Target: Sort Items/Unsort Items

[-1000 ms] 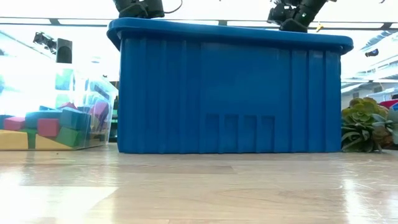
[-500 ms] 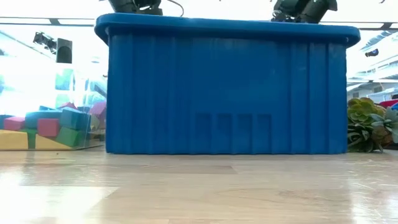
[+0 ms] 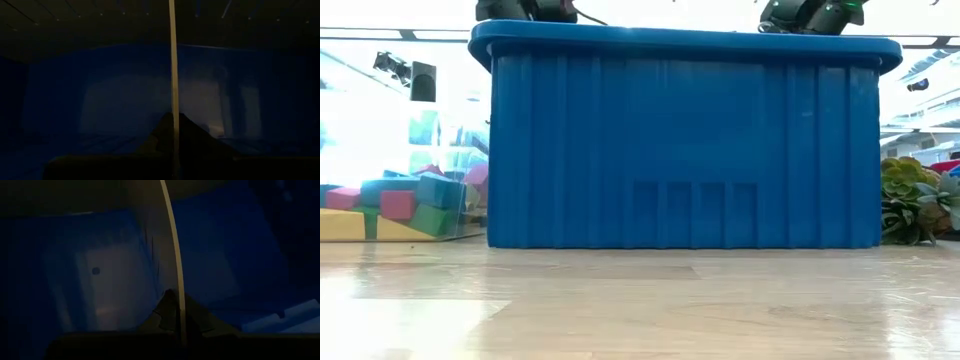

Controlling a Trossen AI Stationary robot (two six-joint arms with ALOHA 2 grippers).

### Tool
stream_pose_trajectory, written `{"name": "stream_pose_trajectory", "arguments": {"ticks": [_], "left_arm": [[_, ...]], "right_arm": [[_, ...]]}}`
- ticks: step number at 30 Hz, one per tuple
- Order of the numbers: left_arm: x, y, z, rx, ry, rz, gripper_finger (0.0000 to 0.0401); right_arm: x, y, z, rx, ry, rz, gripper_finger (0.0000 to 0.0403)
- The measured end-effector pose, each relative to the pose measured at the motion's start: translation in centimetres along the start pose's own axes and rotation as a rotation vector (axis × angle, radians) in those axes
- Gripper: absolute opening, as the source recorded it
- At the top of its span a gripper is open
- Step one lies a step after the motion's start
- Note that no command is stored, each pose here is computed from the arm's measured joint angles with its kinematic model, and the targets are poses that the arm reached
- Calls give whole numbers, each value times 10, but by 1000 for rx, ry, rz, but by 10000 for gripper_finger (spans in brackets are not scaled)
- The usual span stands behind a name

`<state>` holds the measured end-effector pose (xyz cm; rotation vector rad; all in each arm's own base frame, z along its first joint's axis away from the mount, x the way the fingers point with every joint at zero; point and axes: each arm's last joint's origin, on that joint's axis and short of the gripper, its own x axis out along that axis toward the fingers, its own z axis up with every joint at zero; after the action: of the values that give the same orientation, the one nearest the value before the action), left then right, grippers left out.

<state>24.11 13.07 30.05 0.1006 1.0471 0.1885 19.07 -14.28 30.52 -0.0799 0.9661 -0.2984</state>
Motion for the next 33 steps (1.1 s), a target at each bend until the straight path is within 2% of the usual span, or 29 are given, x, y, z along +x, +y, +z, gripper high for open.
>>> {"name": "stream_pose_trajectory", "arguments": {"ticks": [6,9,14,19,22,25,30,33], "left_arm": [[-4,3,4,-7,-2,41,24],[-12,6,10,-15,7,73,56],[-44,11,25,-41,-40,111,128],[-57,16,41,-59,-202,106,159],[-50,19,48,-93,-318,126,161],[-30,20,47,-121,-390,141,157],[6,15,37,-174,-523,100,145],[24,11,26,-207,-560,93,141]], "right_arm": [[-3,-1,3,19,-19,-15,20],[-11,-4,9,27,-35,-22,50],[-41,-9,27,43,-162,-73,108],[-43,-12,43,102,-346,-15,131],[-30,-13,48,117,-441,39,129],[-11,-13,47,138,-523,66,113],[20,-8,32,165,-605,64,63],[35,-3,18,176,-592,69,32]]}}
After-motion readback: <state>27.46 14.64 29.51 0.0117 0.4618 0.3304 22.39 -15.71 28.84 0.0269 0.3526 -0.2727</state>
